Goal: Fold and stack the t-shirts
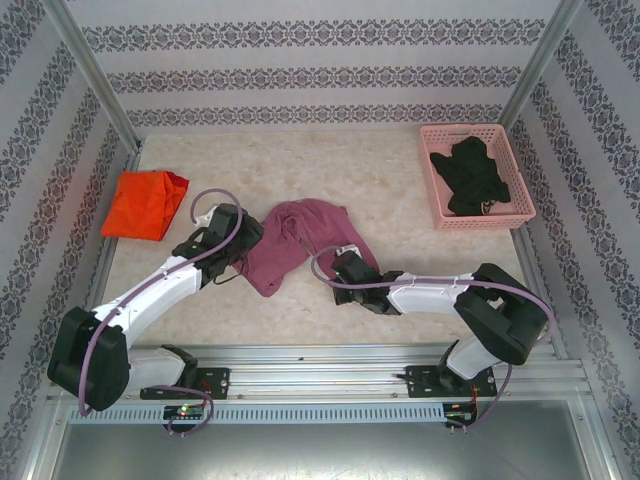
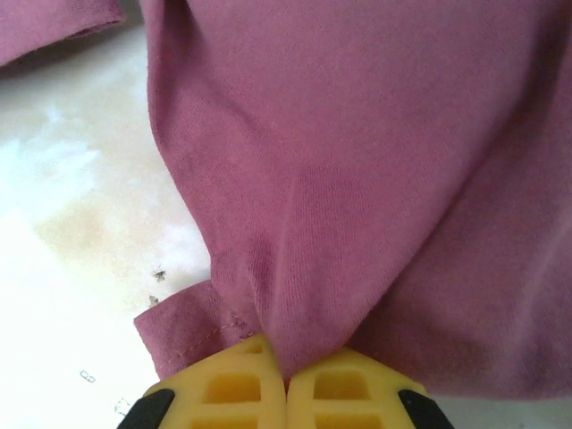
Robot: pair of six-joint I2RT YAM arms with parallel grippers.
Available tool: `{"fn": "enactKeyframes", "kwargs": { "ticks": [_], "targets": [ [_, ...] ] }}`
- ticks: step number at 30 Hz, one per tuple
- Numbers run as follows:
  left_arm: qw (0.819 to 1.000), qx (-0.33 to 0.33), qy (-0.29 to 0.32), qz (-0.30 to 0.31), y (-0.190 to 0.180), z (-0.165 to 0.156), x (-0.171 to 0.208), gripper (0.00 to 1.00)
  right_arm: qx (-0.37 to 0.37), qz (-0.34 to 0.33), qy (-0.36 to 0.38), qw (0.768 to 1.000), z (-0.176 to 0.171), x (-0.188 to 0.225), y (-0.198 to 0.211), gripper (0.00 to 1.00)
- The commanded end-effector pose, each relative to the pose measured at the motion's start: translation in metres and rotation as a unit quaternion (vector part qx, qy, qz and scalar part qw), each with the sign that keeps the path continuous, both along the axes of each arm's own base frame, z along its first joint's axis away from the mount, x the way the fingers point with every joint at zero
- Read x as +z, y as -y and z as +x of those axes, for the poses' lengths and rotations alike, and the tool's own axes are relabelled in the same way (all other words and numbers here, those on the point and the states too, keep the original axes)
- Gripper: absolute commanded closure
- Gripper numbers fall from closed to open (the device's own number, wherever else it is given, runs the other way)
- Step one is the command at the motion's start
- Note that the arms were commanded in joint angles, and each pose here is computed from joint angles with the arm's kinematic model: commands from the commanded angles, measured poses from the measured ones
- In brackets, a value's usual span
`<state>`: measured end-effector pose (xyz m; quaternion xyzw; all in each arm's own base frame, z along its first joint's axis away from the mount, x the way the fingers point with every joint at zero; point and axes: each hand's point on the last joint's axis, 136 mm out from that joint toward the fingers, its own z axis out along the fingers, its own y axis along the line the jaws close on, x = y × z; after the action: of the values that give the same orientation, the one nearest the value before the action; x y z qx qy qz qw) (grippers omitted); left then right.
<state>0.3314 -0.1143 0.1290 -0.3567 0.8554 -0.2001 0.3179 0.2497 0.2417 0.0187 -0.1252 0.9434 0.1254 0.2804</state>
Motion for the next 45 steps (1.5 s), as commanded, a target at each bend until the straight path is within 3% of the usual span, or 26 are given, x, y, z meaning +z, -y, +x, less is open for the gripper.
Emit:
{"fn": "enactKeyframes", "kwargs": {
  "ticks": [1,7,12,18,21,32,39,45],
  "targets": [
    [0.998,0.006,-0.059,0.024,-0.012,-0.024,-0.029,0.29,0.0,0.009,-0.001,1.0,0.002,0.006,-0.007,1.0],
    [0.995,0.012,-0.097,0.009,-0.014,-0.07,-0.06,0.14,0.0,0.017,-0.004,1.0,0.008,0.007,-0.011,1.0],
    [0.994,0.002,-0.102,-0.041,0.001,-0.08,-0.071,0.14,0.007,0.021,-0.012,1.0,0.012,0.005,-0.016,1.0],
    [0.989,0.004,-0.115,-0.088,0.022,-0.075,-0.079,0.34,0.009,0.025,-0.013,1.0,0.015,0.006,-0.019,1.0],
    [0.99,-0.002,-0.115,-0.084,0.026,-0.068,-0.079,0.47,0.006,0.025,-0.014,1.0,0.014,0.006,-0.018,1.0],
    [0.991,-0.007,-0.113,-0.073,0.03,-0.057,-0.079,0.72,-0.002,0.026,-0.016,1.0,0.01,0.003,-0.012,1.0],
    [0.994,-0.009,-0.094,-0.059,0.025,-0.048,-0.074,0.98,-0.003,0.026,-0.015,1.0,0.01,0.003,-0.01,1.0],
    [0.996,-0.023,-0.08,-0.04,0.022,-0.045,-0.059,1.0,-0.01,0.032,0.001,0.999,0.011,0.015,-0.005,1.0]
  ]
}}
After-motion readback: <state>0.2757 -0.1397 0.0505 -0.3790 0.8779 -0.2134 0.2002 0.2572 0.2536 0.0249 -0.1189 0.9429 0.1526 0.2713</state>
